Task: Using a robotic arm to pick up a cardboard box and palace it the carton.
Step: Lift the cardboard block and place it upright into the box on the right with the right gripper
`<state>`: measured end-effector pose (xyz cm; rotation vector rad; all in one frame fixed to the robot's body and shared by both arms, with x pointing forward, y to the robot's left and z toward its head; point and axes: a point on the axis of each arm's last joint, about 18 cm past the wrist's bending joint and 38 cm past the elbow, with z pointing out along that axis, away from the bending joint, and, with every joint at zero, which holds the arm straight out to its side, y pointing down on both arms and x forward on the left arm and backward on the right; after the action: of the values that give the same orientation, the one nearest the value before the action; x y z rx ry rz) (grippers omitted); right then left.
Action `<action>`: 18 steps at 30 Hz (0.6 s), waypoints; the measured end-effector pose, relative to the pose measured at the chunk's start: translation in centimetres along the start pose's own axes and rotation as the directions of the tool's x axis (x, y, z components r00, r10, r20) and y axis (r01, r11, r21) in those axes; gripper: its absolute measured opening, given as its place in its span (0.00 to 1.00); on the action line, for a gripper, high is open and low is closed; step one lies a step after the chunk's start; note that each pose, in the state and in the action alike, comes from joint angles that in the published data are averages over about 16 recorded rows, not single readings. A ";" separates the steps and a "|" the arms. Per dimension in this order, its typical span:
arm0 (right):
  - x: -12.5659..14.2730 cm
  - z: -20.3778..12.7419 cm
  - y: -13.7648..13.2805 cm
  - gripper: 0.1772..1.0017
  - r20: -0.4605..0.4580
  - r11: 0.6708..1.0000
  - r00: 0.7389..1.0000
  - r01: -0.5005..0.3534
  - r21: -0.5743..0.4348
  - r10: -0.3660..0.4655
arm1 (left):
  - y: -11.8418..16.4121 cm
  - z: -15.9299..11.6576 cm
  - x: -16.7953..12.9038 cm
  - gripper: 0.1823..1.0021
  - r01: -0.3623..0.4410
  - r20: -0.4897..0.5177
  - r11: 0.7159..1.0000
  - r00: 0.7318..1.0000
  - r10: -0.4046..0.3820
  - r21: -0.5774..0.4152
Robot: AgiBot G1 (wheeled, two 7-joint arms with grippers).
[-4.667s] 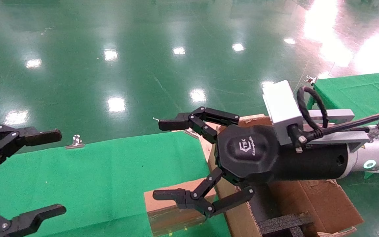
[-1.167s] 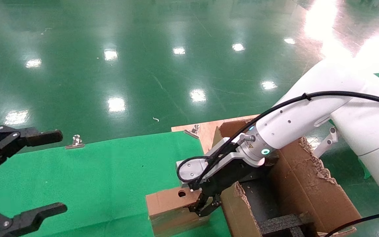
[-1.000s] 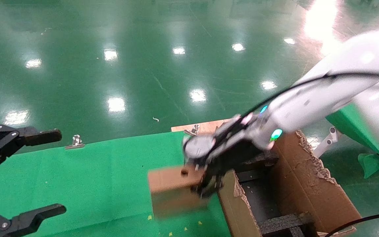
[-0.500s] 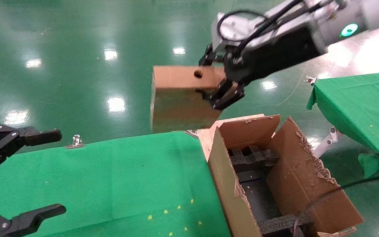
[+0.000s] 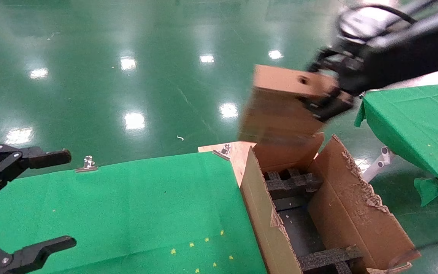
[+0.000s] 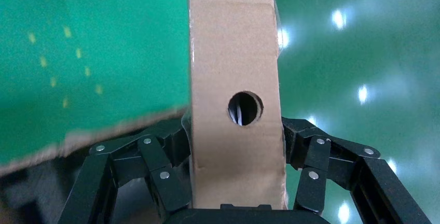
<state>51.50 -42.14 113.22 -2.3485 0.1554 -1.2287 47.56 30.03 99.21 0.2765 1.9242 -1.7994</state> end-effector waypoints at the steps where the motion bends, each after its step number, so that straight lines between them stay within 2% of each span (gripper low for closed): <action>1: -0.3 -0.5 0.9 0.19 -0.006 1.000 1.000 -0.021 -0.018 0.021 | 0.0 0.0 0.0 1.00 0.000 0.000 1.000 1.000 0.000 0.000; 10: -3.9 -2.7 7.9 0.19 -0.030 0.966 0.980 -0.201 -0.162 0.198 | 0.0 0.0 0.0 1.00 0.000 0.000 1.000 1.000 0.000 0.000; 18: -5.8 -3.0 10.6 0.18 -0.047 0.931 0.958 -0.287 -0.224 0.284 | 0.0 0.0 0.0 1.00 0.000 0.000 1.000 1.000 0.000 0.000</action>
<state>46.89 -50.72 105.44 -2.4002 0.6530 -1.1323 47.56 30.03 99.21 0.2762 1.9239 -1.7998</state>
